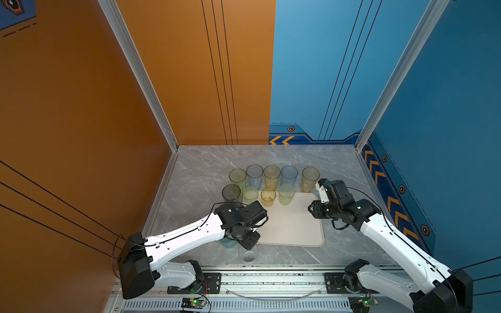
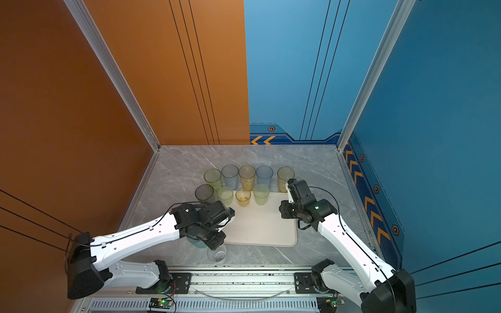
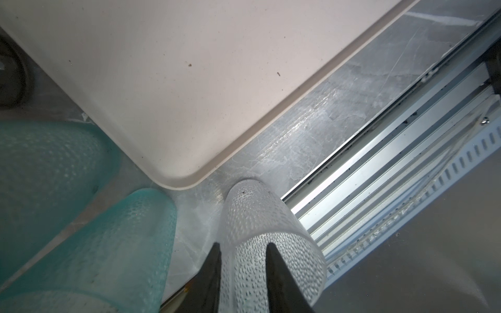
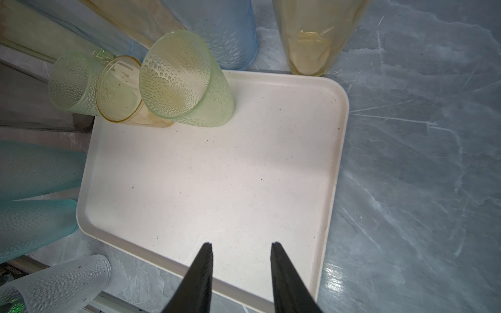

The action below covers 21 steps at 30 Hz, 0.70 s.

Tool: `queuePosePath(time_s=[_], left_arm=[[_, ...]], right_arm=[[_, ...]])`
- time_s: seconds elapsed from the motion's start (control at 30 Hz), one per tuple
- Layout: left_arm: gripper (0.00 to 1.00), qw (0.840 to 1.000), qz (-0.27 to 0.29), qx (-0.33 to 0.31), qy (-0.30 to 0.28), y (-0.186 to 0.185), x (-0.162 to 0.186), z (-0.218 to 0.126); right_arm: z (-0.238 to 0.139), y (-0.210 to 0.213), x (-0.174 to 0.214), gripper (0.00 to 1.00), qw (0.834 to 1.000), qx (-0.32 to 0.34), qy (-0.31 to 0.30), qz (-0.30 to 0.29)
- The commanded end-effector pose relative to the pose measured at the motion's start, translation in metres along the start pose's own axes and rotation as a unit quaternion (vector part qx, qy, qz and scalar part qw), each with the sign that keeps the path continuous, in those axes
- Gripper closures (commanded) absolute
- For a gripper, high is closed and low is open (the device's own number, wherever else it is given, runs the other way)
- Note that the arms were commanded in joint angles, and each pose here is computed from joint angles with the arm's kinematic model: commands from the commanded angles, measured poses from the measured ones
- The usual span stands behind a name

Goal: Place the glasses into the tray
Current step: 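Close the left gripper on the frosted white dimpled cup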

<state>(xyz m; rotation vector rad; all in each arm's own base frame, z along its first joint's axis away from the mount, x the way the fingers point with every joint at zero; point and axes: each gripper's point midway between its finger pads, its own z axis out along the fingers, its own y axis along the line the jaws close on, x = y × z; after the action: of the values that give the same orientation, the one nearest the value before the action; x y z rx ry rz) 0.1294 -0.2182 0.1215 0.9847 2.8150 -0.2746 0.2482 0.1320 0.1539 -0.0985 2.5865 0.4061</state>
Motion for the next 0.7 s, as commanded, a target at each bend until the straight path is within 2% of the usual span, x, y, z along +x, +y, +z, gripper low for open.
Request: queuePosePath(time_s=[0.0, 0.67], left_arm=[[0.68, 1.000, -0.007, -0.006, 0.025, 0.0004, 0.0105, 0.0017], [0.68, 0.999, -0.005, -0.004, 0.042, -0.0028, 0.0069, 0.0035]], right_arm=[[-0.0013, -0.0013, 0.0011, 0.65, 1.000, -0.002, -0.005, 0.005], [0.0015, -0.0065, 0.0057, 0.65, 1.000, 0.003, 0.001, 0.006]])
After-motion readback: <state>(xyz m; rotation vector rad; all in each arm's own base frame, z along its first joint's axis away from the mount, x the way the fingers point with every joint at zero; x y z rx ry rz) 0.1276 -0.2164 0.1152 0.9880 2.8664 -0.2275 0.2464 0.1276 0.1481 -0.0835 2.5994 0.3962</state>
